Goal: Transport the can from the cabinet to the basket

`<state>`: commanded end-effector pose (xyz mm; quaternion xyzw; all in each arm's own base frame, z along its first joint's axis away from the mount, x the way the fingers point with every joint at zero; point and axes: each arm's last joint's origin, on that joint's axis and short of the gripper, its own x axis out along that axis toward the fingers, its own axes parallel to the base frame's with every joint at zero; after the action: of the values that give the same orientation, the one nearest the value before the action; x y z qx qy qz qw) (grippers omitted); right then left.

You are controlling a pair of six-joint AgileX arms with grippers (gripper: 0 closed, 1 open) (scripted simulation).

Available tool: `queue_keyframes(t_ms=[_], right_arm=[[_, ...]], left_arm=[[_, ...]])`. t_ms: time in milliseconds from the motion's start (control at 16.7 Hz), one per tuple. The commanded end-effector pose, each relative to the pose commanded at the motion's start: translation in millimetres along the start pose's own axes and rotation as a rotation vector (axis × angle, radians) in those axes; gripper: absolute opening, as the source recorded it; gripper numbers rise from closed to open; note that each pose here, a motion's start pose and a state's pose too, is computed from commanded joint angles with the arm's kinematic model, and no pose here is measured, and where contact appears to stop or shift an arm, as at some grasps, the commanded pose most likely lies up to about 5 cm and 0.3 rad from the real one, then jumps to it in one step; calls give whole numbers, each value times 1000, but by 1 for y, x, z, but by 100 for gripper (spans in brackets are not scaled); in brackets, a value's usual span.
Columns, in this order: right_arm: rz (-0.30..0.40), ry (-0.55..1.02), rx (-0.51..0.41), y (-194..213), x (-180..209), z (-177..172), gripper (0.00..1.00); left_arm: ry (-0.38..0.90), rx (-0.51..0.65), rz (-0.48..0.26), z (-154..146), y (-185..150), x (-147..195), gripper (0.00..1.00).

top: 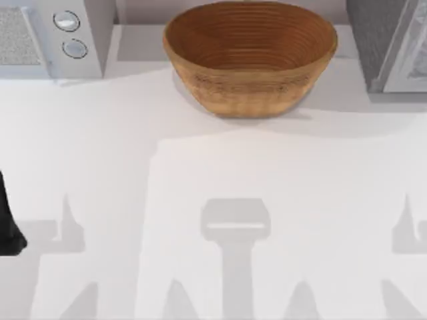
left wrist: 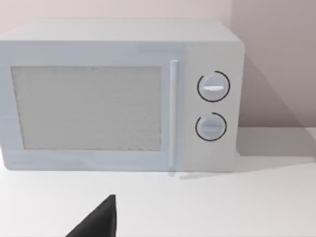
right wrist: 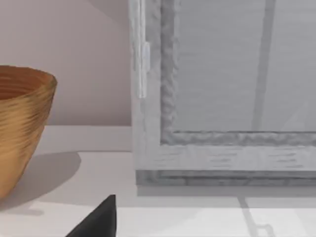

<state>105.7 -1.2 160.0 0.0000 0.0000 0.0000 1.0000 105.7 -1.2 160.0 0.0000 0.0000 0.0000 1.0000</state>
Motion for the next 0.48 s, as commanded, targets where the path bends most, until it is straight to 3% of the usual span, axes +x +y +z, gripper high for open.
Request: queue_keyframes(t_ms=[240, 480], right_arm=[[-4, 12, 0, 0, 0, 7, 100], [-11, 52, -2, 2, 4, 53, 100]], left_arm=[[0, 0, 0, 0, 0, 0, 100], [0, 0, 0, 0, 0, 0, 100]])
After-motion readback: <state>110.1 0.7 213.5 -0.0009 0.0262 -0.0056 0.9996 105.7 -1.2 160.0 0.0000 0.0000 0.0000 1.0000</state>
